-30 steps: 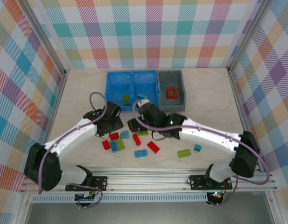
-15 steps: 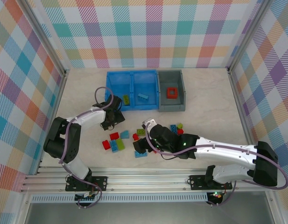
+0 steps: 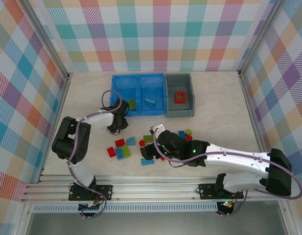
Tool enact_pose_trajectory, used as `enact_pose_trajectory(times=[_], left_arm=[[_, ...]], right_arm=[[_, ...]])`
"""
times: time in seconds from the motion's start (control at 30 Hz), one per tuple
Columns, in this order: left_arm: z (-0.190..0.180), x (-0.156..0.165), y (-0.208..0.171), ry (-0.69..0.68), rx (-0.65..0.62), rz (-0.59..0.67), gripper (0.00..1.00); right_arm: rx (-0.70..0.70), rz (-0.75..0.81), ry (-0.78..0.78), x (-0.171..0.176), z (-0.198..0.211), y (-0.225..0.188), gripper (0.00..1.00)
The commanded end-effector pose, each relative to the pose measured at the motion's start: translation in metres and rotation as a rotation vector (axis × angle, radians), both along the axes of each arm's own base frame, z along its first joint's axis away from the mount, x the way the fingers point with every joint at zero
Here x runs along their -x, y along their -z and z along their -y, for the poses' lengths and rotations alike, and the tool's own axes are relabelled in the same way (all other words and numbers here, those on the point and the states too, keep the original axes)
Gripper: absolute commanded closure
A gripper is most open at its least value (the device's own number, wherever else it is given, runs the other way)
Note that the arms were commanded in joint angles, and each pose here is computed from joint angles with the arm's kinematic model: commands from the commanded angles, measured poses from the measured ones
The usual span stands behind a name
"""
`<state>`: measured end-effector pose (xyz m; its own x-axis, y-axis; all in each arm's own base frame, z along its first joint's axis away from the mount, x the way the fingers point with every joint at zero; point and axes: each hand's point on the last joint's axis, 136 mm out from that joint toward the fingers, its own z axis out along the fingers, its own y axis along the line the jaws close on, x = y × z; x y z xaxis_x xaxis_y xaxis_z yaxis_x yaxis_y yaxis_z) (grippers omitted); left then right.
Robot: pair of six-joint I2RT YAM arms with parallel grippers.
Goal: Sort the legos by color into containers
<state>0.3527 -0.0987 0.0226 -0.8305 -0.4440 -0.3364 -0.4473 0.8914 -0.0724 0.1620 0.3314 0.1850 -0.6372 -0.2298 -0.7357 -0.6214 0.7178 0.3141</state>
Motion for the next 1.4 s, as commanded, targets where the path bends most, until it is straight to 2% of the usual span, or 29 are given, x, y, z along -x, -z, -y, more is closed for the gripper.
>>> enact_pose_trajectory(times=[0.0, 0.17, 0.33, 0.5, 0.73, 0.8, 0.87, 0.93, 1.1, 1.23, 1.37], left_arm=[[-0.005, -0.005, -0.016, -0.016, 0.0, 0.052, 0.84], [0.01, 0.005, -0.073, 0.045, 0.008, 0.144, 0.85], [0.022, -0.02, -0.117, 0.106, -0.003, 0.199, 0.83], [0.027, -0.063, -0.119, 0.135, -0.048, 0.178, 0.83], [0.018, -0.104, -0.086, 0.115, -0.083, 0.086, 0.8], [0.016, -0.108, -0.077, 0.114, -0.087, 0.066, 0.74], [0.016, -0.11, -0.073, 0.12, -0.089, 0.054, 0.61], [0.019, -0.109, -0.078, 0.127, -0.074, 0.063, 0.52], [0.027, -0.104, -0.11, 0.137, -0.031, 0.138, 0.42], [0.039, -0.094, -0.144, 0.158, 0.007, 0.213, 0.41], [0.074, -0.067, -0.181, 0.262, 0.09, 0.337, 0.41]], right_arm=[[-0.008, 0.0, 0.025, -0.001, 0.003, -0.002, 0.15], [-0.014, 0.024, 0.074, -0.008, 0.01, -0.008, 0.15], [-0.033, 0.038, 0.245, -0.033, 0.028, -0.016, 0.16], [-0.062, 0.047, 0.335, -0.049, 0.039, -0.03, 0.16], [-0.064, 0.044, 0.381, -0.05, 0.059, -0.032, 0.16], [-0.046, 0.036, 0.409, -0.05, 0.068, -0.027, 0.16], [-0.006, 0.019, 0.478, -0.051, 0.088, -0.017, 0.16], [0.048, -0.017, 0.566, -0.052, 0.113, -0.006, 0.16], [0.186, -0.175, 0.752, -0.051, 0.17, 0.034, 0.17], [0.22, -0.35, 0.859, -0.049, 0.199, 0.061, 0.2], [0.125, -0.521, 0.91, -0.063, 0.2, 0.081, 0.23]])
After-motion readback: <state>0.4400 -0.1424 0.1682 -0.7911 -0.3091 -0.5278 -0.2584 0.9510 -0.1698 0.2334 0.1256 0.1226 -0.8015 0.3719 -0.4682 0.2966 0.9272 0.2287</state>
